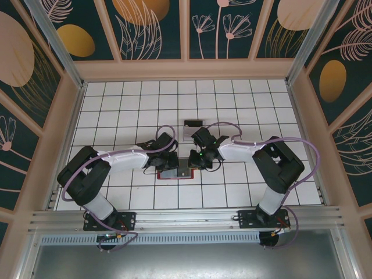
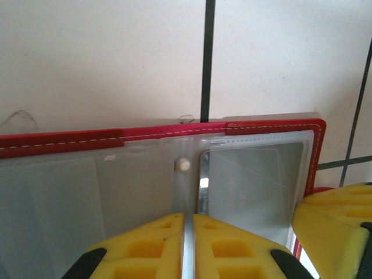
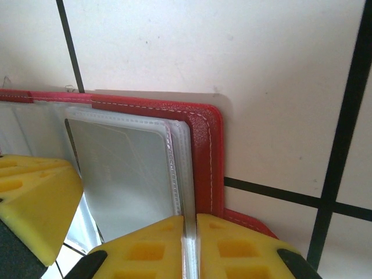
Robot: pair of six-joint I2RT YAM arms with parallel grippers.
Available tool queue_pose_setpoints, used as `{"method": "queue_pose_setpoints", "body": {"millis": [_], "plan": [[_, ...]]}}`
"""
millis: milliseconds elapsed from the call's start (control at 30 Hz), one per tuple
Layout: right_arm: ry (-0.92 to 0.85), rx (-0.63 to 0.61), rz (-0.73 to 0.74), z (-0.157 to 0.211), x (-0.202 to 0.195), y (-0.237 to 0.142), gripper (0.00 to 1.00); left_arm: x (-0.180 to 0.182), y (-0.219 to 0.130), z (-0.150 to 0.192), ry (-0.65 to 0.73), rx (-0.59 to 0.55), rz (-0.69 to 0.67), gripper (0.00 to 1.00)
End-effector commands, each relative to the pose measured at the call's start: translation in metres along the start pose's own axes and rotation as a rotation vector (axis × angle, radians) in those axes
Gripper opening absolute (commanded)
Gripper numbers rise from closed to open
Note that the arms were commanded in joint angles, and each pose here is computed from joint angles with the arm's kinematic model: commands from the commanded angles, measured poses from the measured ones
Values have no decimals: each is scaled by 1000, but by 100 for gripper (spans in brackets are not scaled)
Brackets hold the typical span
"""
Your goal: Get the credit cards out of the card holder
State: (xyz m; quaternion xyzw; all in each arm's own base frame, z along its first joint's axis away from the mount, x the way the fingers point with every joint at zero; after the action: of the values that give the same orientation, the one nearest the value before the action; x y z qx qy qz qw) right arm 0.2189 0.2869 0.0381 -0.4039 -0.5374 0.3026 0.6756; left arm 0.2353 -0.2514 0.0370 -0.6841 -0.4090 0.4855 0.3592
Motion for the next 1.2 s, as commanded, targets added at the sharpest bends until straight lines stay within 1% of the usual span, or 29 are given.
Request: {"method": "queue_pose_setpoints", "body": {"millis": [0, 167, 367, 567, 667, 767, 1067, 1167], "plan": [[1, -1, 76, 1, -17, 12, 14, 7, -6, -2, 12, -4, -42, 14], [0, -5, 72, 1, -15, 10, 14, -8, 0, 1, 26, 20, 58, 19], [-6, -5, 76, 0, -13, 9, 14, -7, 7, 5, 34, 48, 64, 19], [-7, -5, 79, -1, -13, 9, 14, 7, 11, 13, 34, 72, -7, 17], [-6, -7, 76, 0, -12, 8, 14, 18, 9, 15, 36, 71, -70, 19], [-5, -10, 80, 0, -13, 7, 18, 28, 7, 16, 39, 71, -131, 19], [-3, -11, 85, 0, -14, 7, 20, 32, -9, 9, 54, 36, -186, 17], [-2, -9, 82, 0, -14, 8, 20, 27, -15, 4, 55, 13, -165, 17]]}}
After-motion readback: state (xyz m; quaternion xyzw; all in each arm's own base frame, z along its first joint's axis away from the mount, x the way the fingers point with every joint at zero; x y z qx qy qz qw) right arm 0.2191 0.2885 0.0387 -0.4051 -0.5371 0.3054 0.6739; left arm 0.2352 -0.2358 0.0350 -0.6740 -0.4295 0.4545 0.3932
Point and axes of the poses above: each hand's point on the last joint's axis, 136 mm out from that joint toward the fingers, its own y axis out along the fingers, its own x axis along the line the jaws close on, z = x × y, the point moved 2 cm from there along -y, back along the fingers, and after that the axes turned 15 degrees about y, right-handed, at the moved point
